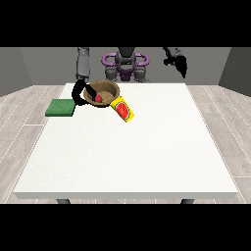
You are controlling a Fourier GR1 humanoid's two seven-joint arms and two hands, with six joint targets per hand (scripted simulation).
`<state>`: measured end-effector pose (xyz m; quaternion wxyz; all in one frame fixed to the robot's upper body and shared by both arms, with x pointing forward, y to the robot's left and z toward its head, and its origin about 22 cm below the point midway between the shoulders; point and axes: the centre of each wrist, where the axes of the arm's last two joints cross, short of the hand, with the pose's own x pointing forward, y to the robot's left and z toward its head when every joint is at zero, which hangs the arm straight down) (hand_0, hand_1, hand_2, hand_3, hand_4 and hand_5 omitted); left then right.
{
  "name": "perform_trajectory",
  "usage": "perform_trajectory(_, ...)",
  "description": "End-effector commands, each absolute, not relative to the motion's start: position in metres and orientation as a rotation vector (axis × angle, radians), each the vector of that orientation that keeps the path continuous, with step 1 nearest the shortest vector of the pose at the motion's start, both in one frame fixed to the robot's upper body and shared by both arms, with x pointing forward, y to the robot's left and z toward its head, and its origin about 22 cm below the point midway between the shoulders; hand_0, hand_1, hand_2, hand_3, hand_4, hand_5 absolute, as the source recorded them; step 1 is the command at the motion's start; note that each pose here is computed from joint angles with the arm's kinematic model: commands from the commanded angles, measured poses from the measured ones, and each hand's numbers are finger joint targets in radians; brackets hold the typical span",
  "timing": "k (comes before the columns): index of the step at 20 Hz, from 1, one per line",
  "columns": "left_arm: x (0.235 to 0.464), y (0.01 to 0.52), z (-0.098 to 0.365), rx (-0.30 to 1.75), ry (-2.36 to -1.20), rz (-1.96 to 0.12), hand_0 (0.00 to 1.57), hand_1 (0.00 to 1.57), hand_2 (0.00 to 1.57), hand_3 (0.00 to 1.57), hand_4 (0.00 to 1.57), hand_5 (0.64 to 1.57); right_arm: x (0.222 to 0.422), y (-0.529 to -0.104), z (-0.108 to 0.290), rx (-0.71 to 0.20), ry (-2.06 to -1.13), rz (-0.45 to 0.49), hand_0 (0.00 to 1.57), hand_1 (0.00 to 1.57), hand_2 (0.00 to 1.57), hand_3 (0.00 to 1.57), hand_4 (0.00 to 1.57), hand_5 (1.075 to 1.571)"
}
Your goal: Pick the cup and pour the ball into the bowl, then pick the bowl and place it on the pad
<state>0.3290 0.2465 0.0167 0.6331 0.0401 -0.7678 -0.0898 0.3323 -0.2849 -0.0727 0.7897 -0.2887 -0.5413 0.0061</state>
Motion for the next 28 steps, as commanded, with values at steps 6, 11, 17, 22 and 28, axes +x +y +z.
perform_trajectory(6,0.304,0.292,-0.021,0.202,-1.597,-0.091,0.00,0.00,0.00,0.00,1.00,1.407,0.362,-0.293,-0.019,-0.547,-1.024,0.078,1.57,1.57,1.57,0.74,0.81,1.567)
perform_trajectory(11,0.295,0.286,-0.032,0.190,-1.708,-0.099,0.00,0.00,0.00,0.00,1.02,1.424,0.354,-0.368,0.013,-0.577,-1.105,0.026,1.57,1.57,1.57,0.68,0.79,1.570)
perform_trajectory(17,0.321,0.321,0.015,0.164,-1.779,-0.082,0.00,0.00,0.00,0.00,1.22,1.481,0.351,-0.390,0.028,-0.630,-1.154,0.000,1.57,1.57,1.57,0.22,0.88,1.570)
perform_trajectory(22,0.314,0.413,0.073,0.216,-1.923,-0.024,0.00,0.00,0.00,0.00,1.32,1.562,0.341,-0.429,0.045,-0.655,-1.245,-0.092,1.57,1.57,1.57,0.00,0.88,1.571)
perform_trajectory(28,0.293,0.485,0.104,0.260,-2.000,0.071,0.00,0.00,0.00,0.00,1.27,1.571,0.332,-0.442,0.046,-0.661,-1.328,-0.084,1.57,1.57,1.57,0.00,0.80,1.566)
